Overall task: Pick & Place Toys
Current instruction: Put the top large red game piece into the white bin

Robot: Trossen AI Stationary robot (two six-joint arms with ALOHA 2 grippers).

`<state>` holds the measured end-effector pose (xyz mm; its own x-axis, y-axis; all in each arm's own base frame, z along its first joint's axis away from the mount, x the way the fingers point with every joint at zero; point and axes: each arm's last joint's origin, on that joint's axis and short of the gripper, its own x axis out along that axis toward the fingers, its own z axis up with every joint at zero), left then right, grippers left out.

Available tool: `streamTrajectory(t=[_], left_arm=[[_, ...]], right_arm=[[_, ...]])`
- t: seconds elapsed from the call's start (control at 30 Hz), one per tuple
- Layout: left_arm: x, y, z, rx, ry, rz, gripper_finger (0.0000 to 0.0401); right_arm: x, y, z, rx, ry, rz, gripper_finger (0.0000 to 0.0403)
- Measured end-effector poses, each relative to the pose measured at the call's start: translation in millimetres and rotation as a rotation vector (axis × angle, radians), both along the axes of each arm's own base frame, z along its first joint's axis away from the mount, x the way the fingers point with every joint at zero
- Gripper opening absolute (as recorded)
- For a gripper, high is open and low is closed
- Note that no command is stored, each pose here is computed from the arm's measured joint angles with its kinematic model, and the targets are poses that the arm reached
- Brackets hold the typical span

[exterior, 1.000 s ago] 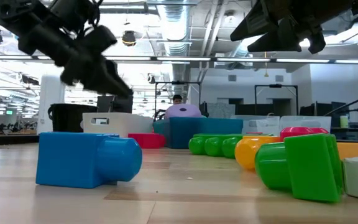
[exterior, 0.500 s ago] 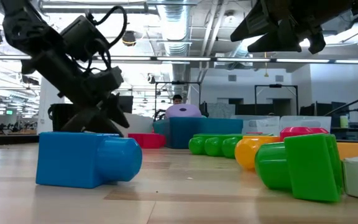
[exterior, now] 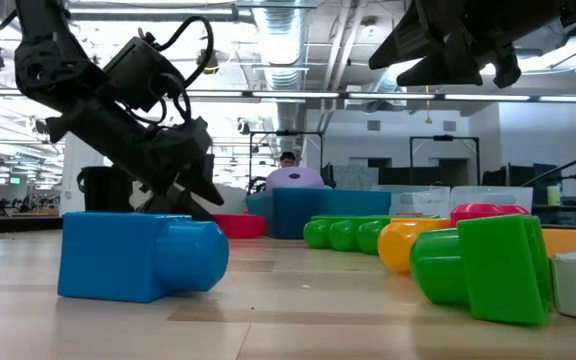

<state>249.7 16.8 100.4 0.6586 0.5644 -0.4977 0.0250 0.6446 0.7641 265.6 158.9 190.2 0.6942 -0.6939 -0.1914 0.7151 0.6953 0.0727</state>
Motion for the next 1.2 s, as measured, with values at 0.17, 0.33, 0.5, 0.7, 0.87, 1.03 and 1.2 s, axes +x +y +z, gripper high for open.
streamTrajectory(t=[0.17,0.33,0.5,0.7,0.87,1.03,1.2], left_arm=[[1,0,0,0.001,-0.015,0.001,0.017],[2,8,1,0.0,-0.038,0.032,0.0163],[0,22,1,0.001,-0.035,0.086,0.0155],[-1,28,1,0.001,-0.033,0.11,0.0147],[0,25,0,-0.063,-0.041,0.03,0.0149],[1,24,0,-0.089,-0.044,-0.002,0.0146],[1,24,0,-0.089,-0.049,-0.002,0.0145]], right_arm=[[0,0,0,0.0,0.0,0.0,0.0234],[0,0,0,0.001,0.0,0.0,0.0234],[0,0,0,0.001,0.0,0.001,0.0234],[0,0,0,0.003,0.0,0.001,0.0234],[0,0,0,0.003,0.0,0.001,0.0234],[0,0,0,0.003,-0.001,0.001,0.0234],[2,-2,0,0.013,0.007,0.001,0.0234]])
